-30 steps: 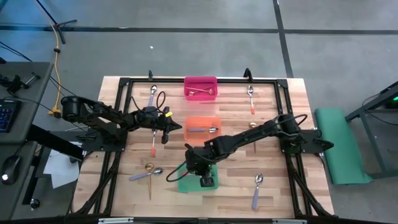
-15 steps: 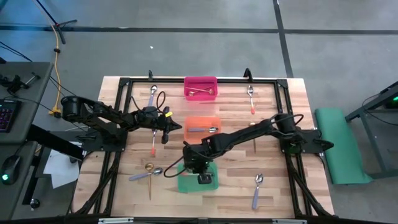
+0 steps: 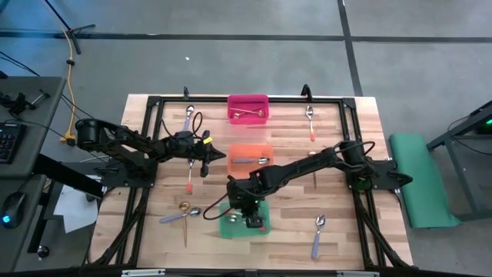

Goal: Sort silverware by color (type)
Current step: Put the bottom left violet spoon into the orange bin

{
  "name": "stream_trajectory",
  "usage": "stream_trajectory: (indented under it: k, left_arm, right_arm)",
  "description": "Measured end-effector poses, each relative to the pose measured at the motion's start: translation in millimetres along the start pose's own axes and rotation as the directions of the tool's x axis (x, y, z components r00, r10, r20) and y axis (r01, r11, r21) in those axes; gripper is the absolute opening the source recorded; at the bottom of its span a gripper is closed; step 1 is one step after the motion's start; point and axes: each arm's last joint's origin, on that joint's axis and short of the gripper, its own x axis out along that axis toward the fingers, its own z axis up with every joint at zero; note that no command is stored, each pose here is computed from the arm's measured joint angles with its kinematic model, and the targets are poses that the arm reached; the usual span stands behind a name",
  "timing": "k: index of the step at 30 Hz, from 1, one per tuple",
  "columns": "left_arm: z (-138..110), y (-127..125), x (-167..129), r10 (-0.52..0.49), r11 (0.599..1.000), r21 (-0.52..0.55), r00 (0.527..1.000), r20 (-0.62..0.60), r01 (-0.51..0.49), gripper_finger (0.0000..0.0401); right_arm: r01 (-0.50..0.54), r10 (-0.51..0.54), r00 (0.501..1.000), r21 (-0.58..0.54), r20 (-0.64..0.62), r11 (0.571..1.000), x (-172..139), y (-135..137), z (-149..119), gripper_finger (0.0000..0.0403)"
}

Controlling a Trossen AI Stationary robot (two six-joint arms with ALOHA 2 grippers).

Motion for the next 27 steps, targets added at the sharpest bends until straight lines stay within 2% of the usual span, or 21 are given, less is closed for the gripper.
stream_trajectory:
  k: [2,7,11,15,18,22,27]
  left_arm:
    - [0.0,0.0,0.0,0.0,1.0,-0.001,1.0,0.0,0.0,0.0]
    - [-1.2,-0.1,0.0,-0.002,0.999,-0.035,1.0,-0.012,0.001,0.0]
    - [-1.5,-1.1,0.2,-0.007,0.999,-0.043,1.0,-0.016,0.006,0.0]
    - [-1.1,-1.6,0.2,-0.01,0.999,-0.042,1.0,-0.012,0.009,0.0]
    - [-1.1,-1.6,0.2,-0.01,0.999,-0.042,1.0,-0.012,0.009,0.0]
    - [-1.2,-1.6,0.3,-0.009,0.999,-0.045,1.0,-0.014,0.009,0.0]
    - [-1.5,-1.7,0.3,-0.01,0.998,-0.055,1.0,-0.017,0.009,0.0]
  right_arm:
    - [0.039,-0.038,0.999,-0.027,0.003,0.999,-9.1,2.1,-0.3,0.0066]
    - [0.163,-0.162,0.987,-0.106,0.014,0.981,-41.8,5.9,-2.4,0.0007]
    - [0.256,-0.248,0.966,-0.168,0.069,0.952,-58.2,-0.1,1.5,0.0007]
    - [0.284,-0.264,0.957,-0.201,0.12,0.938,-56.0,-16.0,4.0,0.0003]
    - [0.256,-0.213,0.954,-0.205,0.21,0.945,-44.1,-32.3,-4.9,0.0001]
    - [0.256,-0.175,0.911,-0.178,0.374,0.95,-37.0,-47.5,-22.3,0.0]
    - [0.303,-0.182,0.802,-0.124,0.569,0.945,-47.1,-61.1,-45.9,0.0]
